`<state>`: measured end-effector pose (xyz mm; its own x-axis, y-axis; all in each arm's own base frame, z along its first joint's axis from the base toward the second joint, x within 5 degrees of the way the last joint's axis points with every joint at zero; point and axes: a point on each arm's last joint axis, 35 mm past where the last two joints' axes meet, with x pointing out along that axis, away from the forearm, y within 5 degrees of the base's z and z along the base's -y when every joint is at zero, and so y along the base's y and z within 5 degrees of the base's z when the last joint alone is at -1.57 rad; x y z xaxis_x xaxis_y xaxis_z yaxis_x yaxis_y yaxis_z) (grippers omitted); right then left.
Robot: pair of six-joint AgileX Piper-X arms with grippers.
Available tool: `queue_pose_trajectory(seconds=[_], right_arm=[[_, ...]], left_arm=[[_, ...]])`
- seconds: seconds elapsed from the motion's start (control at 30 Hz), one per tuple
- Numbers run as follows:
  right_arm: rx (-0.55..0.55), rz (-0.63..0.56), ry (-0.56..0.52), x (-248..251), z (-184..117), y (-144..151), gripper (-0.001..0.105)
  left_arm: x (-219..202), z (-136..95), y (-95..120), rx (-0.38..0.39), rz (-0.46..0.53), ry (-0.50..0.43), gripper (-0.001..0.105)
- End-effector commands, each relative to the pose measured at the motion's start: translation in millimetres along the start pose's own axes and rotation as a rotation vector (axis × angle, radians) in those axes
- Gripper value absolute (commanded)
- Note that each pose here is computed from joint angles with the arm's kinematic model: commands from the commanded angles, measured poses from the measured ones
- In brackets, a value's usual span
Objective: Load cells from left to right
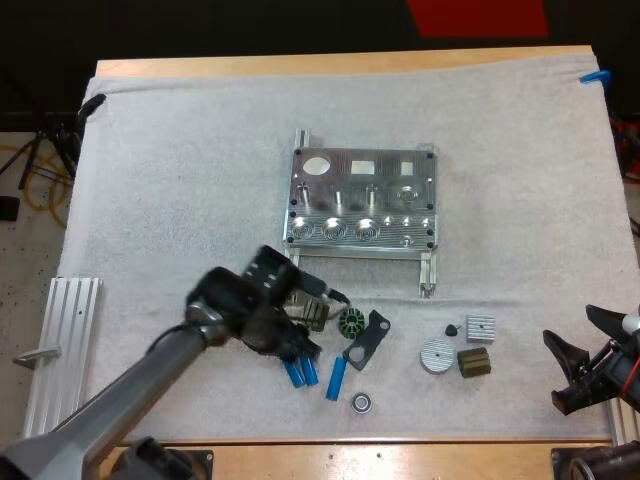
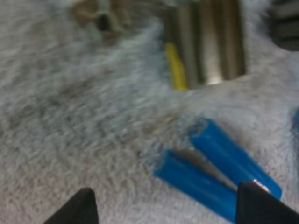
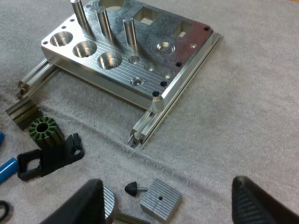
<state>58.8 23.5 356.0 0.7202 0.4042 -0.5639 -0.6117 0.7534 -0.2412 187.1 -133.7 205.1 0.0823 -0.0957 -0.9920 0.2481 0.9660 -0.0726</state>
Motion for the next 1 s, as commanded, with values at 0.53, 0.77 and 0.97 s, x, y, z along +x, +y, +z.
queue_pose_trajectory(seconds=[0.53, 0.77, 0.97], right_arm=[[0.028, 0.010, -0.013, -2.2, 2.3, 0.0, 0.058], [0.028, 0.010, -0.013, -2.2, 2.3, 0.0, 0.058], [0.028, 0.010, -0.013, -2.2, 2.3, 0.0, 0.058]], left_arm=[[48.3, 5.6, -10.4, -0.071, 0.077, 0.164, 0.061], [49.9, 6.7, -10.2, -0.070, 0.090, 0.155, 0.050], [54.0, 0.2, -11.3, -0.080, 0.005, 0.214, 0.039]])
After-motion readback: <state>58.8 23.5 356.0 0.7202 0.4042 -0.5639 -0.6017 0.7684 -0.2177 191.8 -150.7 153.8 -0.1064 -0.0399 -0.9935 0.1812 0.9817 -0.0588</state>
